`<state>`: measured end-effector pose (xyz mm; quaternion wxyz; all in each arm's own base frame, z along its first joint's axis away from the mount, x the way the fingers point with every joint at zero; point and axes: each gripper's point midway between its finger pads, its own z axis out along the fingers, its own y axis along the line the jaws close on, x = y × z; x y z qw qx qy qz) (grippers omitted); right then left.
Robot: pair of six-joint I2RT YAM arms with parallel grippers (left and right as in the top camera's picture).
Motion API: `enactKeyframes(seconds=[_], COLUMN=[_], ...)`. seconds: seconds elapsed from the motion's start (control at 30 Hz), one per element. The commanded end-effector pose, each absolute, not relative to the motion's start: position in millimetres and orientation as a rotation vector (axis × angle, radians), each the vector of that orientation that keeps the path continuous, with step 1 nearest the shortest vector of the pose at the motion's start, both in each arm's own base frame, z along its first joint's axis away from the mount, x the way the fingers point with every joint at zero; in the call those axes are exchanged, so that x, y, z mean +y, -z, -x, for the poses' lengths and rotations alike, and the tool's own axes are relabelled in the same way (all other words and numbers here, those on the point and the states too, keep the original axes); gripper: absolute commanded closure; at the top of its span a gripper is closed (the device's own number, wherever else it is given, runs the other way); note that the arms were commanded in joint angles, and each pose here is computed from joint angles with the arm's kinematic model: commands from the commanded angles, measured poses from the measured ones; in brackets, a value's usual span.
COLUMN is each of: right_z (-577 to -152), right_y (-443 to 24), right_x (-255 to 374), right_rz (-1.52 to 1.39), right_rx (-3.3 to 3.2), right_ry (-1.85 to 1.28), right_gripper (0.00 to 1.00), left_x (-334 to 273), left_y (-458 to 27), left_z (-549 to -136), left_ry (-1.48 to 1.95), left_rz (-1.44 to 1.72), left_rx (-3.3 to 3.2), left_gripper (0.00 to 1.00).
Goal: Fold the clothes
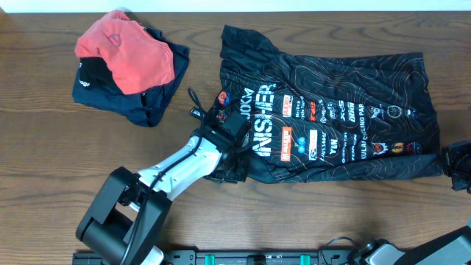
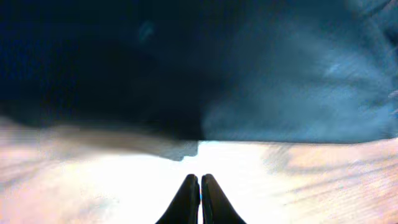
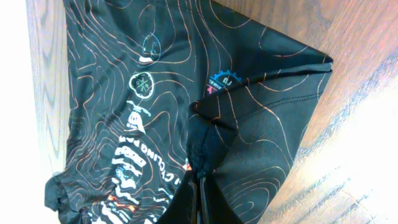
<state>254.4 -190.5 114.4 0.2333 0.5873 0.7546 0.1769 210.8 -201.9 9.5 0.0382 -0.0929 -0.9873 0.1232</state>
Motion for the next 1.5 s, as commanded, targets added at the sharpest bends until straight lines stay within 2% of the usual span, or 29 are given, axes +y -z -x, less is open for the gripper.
enactKeyframes(seconds=[0.0, 0.13, 0.17, 0.2, 0.23, 0.3, 0.43, 0.7, 0.93, 0.97, 1.0, 1.37, 1.4, 1.43, 1.47], right_z=[-259, -259, -259, -259, -259, -259, -259, -259, -259, -259, -259, -260, -260, -260, -260], right_y=[-119, -120, -120, -120, -120, -119, -119, -119, -119, -119, -119, -120, -120, -120, -120], right_x=[-188, -189, -189, -189, -189, -188, -188, -189, -188, -188, -188, -187, -187, -187, -187], right_rz=[-1.600, -1.600, -1.600, -1.600, -1.600, -1.600, -1.600, -1.601, -1.600, -1.600, -1.601, -1.596, -1.596, -1.596, -1.596], right_rx=[2.064, 2.064, 2.064, 2.064, 2.065, 2.064, 2.065, 2.065, 2.065, 2.065, 2.065, 2.063, 2.064, 2.064, 2.064], right_ry=[-0.506, -0.505, -0.505, -0.505, -0.505, -0.506, -0.506, -0.505, -0.506, -0.506, -0.506, -0.520, -0.520, -0.520, -0.520], right_gripper=[0.99, 0.99, 0.99, 0.99, 0.99, 0.99, 0.99, 0.99, 0.99, 0.99, 0.99, 0.99, 0.99, 0.99, 0.99], left_x=[-203, -204, -204, -202, -200, -194, -194, -195, -196, -196, -196, -198, -198, -198, -198], left_y=[-37, -62, -64, -63, -62, -55, -35, -6, -5, -5, -5, -9, -9, -9, -9], left_z=[-225, -229, -230, -232, -234, -236, -236, -238, -240, -241, -242, -245, -245, -245, -246], left_ry=[-0.409, -0.458, -0.460, -0.444, -0.417, -0.363, -0.342, -0.294, -0.298, -0.301, -0.305, -0.315, -0.315, -0.314, -0.314], left_rz=[0.292, 0.303, 0.305, 0.304, 0.300, 0.243, 0.143, 0.094, 0.090, 0.090, 0.088, 0.095, 0.095, 0.095, 0.095], left_rx=[-3.081, -3.123, -3.133, -3.145, -3.157, -3.171, -3.150, -3.110, -3.115, -3.118, -3.119, -3.129, -3.129, -3.129, -3.130], left_gripper=[0.94, 0.94, 0.87, 0.72, 0.66, 0.45, 0.38, 0.40, 0.74, 0.81, 0.94, 0.94, 0.88, 0.64, 0.56])
